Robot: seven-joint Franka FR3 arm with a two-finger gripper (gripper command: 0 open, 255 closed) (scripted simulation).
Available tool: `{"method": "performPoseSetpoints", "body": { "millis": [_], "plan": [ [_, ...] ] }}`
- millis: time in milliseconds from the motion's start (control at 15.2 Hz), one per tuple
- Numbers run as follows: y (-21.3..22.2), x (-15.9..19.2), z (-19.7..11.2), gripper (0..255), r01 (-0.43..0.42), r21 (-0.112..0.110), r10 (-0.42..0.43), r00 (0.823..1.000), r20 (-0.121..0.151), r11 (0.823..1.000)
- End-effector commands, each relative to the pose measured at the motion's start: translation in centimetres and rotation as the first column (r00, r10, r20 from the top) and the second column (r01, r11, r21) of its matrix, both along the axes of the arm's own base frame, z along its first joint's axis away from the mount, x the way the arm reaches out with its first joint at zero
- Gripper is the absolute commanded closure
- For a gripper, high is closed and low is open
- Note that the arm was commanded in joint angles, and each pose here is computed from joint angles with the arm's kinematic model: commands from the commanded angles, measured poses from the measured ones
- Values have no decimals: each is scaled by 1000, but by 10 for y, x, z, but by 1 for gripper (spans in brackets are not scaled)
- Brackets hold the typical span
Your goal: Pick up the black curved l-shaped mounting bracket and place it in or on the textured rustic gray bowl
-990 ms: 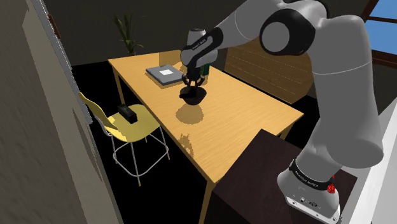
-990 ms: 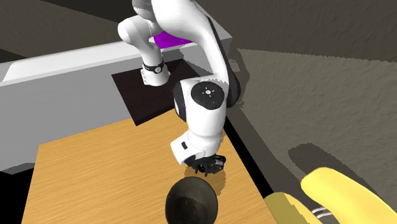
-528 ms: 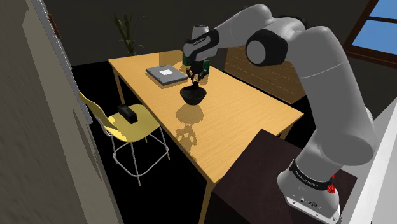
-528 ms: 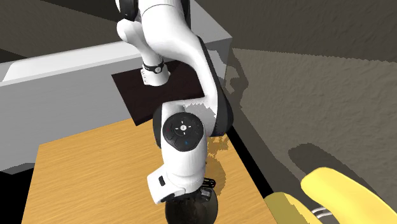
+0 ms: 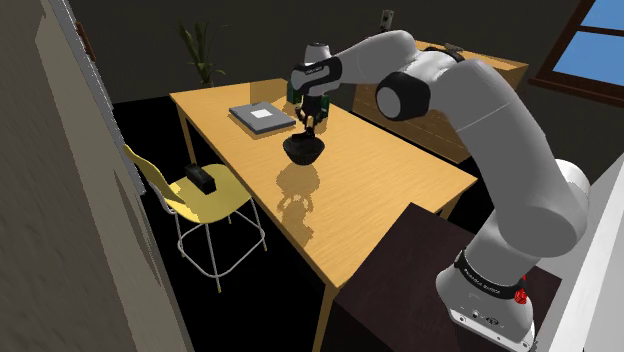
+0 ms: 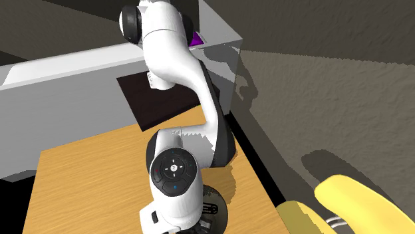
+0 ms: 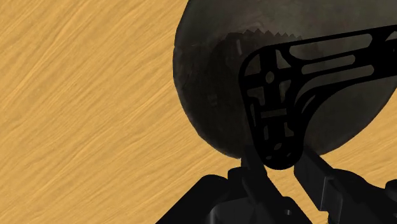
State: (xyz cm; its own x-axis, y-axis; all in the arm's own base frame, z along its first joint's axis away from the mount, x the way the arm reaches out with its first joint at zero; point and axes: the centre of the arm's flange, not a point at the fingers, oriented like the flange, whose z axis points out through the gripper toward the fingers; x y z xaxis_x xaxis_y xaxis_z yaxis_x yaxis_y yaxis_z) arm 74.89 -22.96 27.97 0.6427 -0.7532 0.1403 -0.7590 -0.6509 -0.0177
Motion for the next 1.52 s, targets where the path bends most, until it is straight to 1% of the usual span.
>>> {"method": "performPoseSetpoints", "body": {
  "millis": [0,594,1056,1122,1452],
  "plan": [
    [0,-1,-10,255,0,0,0,1000,0,1000],
    [0,-1,-56,255,0,0,0,1000,0,1000],
    [0,-1,-56,255,0,0,0,1000,0,1000],
    [0,-1,-56,0,0,0,0,1000,0,1000],
    [0,-1,-56,0,0,0,0,1000,0,1000]
  ]
}}
